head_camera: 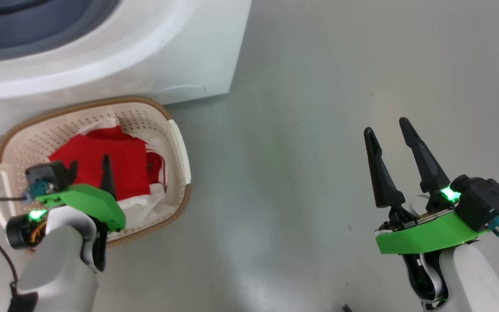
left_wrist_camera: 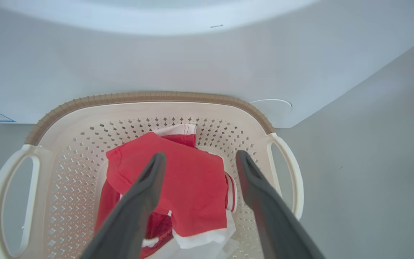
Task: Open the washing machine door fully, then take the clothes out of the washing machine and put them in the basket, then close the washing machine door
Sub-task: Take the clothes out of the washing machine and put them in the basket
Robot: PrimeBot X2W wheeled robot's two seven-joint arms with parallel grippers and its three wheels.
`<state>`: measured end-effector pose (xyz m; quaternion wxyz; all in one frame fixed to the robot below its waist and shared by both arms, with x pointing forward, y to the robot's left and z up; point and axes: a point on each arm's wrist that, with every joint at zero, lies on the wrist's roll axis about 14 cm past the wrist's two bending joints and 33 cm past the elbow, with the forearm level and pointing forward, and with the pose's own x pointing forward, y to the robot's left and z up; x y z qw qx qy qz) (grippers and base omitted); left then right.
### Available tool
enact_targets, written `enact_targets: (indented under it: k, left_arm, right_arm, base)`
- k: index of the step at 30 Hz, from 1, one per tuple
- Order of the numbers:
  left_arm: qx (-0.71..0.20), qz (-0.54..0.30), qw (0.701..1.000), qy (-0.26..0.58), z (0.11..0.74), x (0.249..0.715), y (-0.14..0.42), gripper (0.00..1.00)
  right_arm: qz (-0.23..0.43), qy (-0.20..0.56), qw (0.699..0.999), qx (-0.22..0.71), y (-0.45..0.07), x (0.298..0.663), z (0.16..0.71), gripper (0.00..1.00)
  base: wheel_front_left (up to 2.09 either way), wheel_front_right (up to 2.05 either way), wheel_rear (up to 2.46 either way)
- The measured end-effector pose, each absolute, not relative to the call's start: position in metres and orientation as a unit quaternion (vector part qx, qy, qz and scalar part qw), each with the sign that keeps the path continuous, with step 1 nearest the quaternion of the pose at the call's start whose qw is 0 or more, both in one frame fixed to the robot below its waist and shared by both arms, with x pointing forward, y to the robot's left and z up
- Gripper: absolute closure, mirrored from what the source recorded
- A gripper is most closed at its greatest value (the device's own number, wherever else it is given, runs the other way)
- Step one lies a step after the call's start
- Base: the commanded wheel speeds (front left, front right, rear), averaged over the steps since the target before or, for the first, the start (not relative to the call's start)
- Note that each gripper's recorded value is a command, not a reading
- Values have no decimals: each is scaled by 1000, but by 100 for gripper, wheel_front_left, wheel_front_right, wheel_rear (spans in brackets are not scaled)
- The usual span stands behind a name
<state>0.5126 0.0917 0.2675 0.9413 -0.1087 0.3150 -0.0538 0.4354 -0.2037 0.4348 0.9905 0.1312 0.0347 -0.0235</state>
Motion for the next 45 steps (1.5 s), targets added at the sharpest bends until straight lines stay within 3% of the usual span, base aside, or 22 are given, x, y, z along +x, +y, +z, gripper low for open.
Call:
enact_targets:
  k: [21,45]
  left_arm:
    - [-133,-74,983,105,410,504,100,0]
    - [-100,-37,992,-63,524,434,138,0]
  right_arm:
    - [-8,-5,993,115,-196,415,472,0]
    - [-13,-55,996,66,-205,377,513,0]
  base:
    - [0,0,0]
    - [0,0,0]
